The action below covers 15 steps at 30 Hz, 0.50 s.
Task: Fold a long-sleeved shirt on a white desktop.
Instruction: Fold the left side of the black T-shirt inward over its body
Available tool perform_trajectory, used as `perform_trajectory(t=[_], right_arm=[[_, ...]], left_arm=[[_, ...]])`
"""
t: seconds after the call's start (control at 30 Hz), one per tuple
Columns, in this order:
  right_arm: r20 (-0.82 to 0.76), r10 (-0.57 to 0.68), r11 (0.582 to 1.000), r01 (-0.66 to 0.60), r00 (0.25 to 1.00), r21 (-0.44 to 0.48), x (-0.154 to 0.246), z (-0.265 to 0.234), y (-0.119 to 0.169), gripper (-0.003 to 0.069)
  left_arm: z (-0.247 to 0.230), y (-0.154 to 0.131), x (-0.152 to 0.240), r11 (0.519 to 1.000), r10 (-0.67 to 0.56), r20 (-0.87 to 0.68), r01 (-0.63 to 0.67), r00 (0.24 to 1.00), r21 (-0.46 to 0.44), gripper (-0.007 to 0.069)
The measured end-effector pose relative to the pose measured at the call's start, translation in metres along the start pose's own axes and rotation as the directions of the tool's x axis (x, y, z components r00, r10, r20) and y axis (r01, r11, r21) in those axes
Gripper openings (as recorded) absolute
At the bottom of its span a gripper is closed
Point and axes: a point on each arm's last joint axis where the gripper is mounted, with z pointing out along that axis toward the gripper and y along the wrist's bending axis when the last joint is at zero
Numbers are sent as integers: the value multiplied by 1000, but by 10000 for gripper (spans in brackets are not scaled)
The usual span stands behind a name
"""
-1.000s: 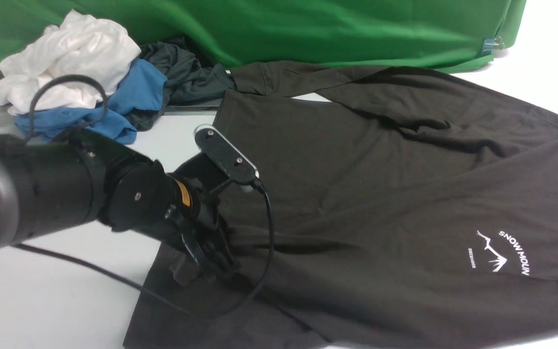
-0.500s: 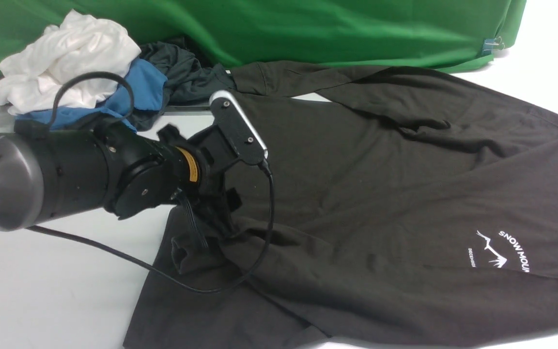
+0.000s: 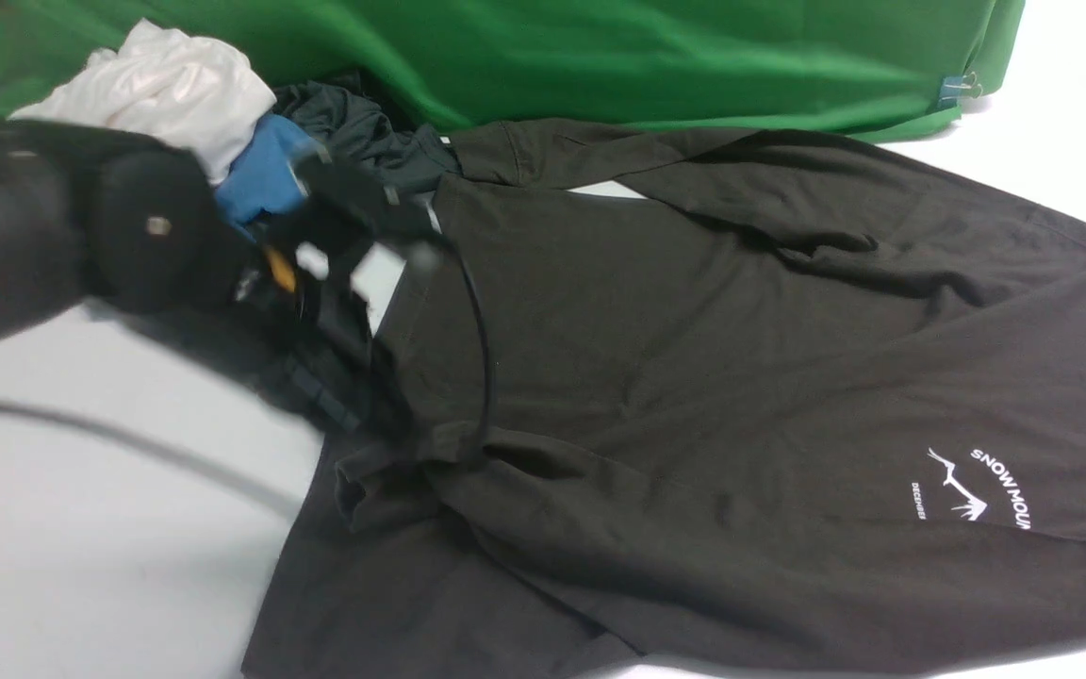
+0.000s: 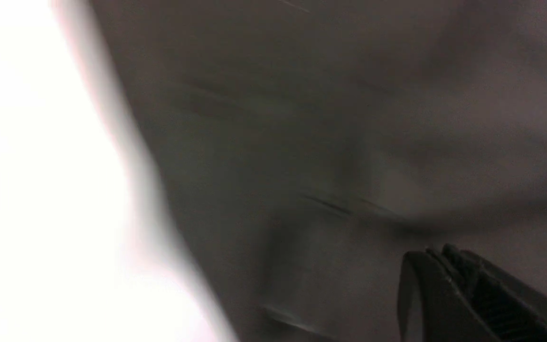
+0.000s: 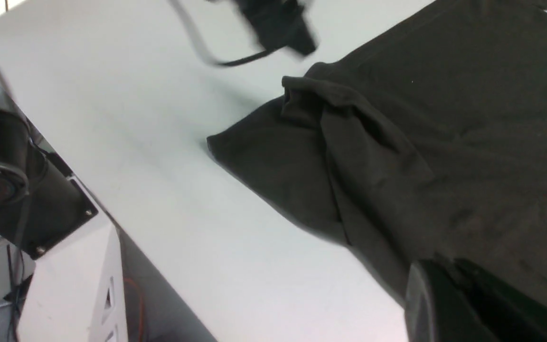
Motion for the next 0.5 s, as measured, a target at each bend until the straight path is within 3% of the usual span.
perform_trajectory(t=[0.03,0.17,0.37,0.5], right_arm=[[4,-13,1000,13,1000,0,1,2,0,55],[4,-25,1000,25,1000,1,5,10,-2,59],[-32,-25,1000,25,999,9,15,25,-5,67],[-37,-20,1000,20,999,2,16,25,-4,76]], left_arm=[[-1,-6,5,999,28,-5,-28,1000,36,29],[7,-7,14,996,83,-8,-82,997,32,95],[33,7,11,982,169,33,-166,985,-87,423],[42,17,6,951,262,43,-251,964,-180,549]])
